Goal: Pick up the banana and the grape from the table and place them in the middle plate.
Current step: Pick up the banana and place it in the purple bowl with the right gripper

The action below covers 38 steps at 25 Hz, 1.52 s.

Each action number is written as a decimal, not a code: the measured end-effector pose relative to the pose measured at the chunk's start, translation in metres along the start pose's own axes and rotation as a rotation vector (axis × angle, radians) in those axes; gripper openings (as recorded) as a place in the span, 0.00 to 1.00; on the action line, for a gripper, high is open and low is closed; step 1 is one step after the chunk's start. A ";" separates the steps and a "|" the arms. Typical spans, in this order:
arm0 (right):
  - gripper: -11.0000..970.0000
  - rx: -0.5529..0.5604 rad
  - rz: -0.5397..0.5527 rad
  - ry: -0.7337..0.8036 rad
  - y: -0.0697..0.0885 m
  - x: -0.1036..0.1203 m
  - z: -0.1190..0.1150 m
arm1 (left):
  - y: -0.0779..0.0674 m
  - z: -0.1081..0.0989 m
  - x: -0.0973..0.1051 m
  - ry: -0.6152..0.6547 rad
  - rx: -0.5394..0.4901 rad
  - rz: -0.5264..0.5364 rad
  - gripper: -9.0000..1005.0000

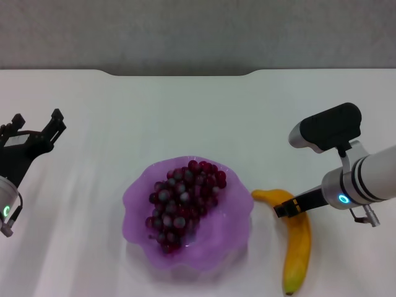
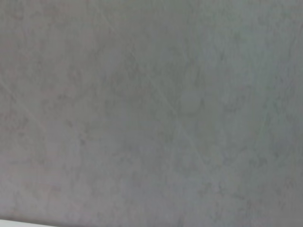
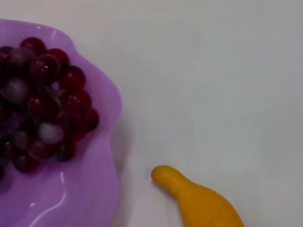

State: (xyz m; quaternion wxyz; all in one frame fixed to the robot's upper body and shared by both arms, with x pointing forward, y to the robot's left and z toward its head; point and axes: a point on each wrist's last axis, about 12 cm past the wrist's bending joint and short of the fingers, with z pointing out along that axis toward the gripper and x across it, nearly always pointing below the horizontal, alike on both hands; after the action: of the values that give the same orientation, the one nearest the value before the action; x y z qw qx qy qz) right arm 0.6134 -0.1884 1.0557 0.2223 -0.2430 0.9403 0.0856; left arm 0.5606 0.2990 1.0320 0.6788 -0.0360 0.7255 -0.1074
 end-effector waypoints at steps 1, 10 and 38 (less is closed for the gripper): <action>0.55 0.000 0.000 0.000 0.000 0.000 0.000 | 0.000 0.000 0.000 0.000 0.000 0.000 0.89; 0.56 -0.050 -0.022 -0.008 0.005 0.005 -0.028 | 0.004 -0.002 0.004 0.030 -0.017 0.004 0.89; 0.60 -0.123 0.070 -0.431 -0.006 -0.027 -0.070 | 0.001 0.000 0.004 0.032 -0.006 0.008 0.89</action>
State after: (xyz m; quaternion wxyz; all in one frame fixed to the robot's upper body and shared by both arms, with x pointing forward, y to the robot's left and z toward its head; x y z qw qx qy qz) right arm 0.6116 -0.2014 1.1298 0.3996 -0.1996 0.8720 0.2001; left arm 0.5606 0.2990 1.0279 0.6675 -0.0333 0.7367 -0.1029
